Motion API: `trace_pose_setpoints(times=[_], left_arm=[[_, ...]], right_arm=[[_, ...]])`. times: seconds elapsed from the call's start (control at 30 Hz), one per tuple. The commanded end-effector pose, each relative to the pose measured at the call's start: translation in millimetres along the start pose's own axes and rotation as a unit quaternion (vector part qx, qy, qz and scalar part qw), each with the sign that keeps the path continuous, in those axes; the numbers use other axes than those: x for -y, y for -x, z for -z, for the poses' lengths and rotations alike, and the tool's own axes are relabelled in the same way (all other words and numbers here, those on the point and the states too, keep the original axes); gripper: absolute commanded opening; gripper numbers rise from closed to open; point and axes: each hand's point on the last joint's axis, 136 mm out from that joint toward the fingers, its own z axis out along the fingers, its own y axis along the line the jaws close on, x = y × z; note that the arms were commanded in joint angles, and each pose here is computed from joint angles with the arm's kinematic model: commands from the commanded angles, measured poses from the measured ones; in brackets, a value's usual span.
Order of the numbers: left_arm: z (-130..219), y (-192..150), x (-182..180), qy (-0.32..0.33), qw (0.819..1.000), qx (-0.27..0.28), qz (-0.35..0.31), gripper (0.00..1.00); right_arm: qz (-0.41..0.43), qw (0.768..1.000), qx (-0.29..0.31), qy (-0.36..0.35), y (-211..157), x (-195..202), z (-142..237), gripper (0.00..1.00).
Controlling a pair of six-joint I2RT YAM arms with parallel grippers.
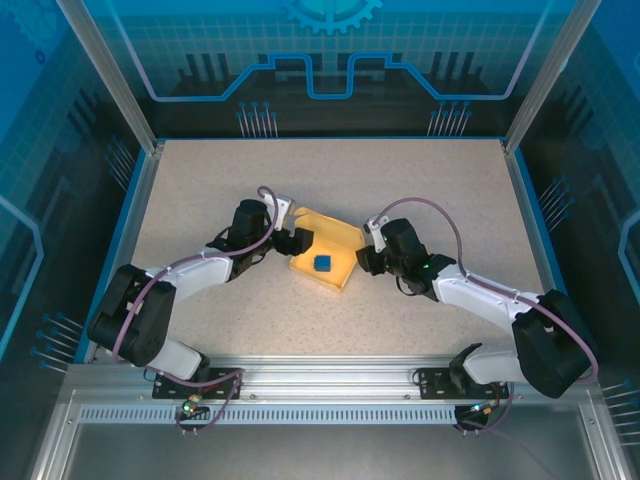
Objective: Fold the paper box
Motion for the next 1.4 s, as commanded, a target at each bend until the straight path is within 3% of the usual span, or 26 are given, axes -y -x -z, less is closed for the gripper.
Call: trace_pose_setpoints(times=[0.0,0.33,0.53,1.0,1.37], left_arm=[[-1,20,8,-0.024,0.999,0.023,-0.026,0.89],[-4,24,16,-0.049,0.998,0.027,-0.035,0.84],[-9,24,15,-0.050,0.998,0.020,-0.036,0.72],[-19,18,13,-0.052,0.998,0.002,-0.035,0.37],[-18,17,13,-0.052,0.998,0.005,-0.032,0.21]], right_arm=[[0.006,1.000,0.018,-0.021,17,11,1,0.37],[0.004,0.999,0.025,-0.022,27,25,6,0.33],[0.013,1.000,0.021,-0.001,32,26,8,0.31],[0.006,0.999,0.011,0.034,24,16,0,0.14],[-0.004,1.000,0.009,0.026,27,16,-3,0.05]])
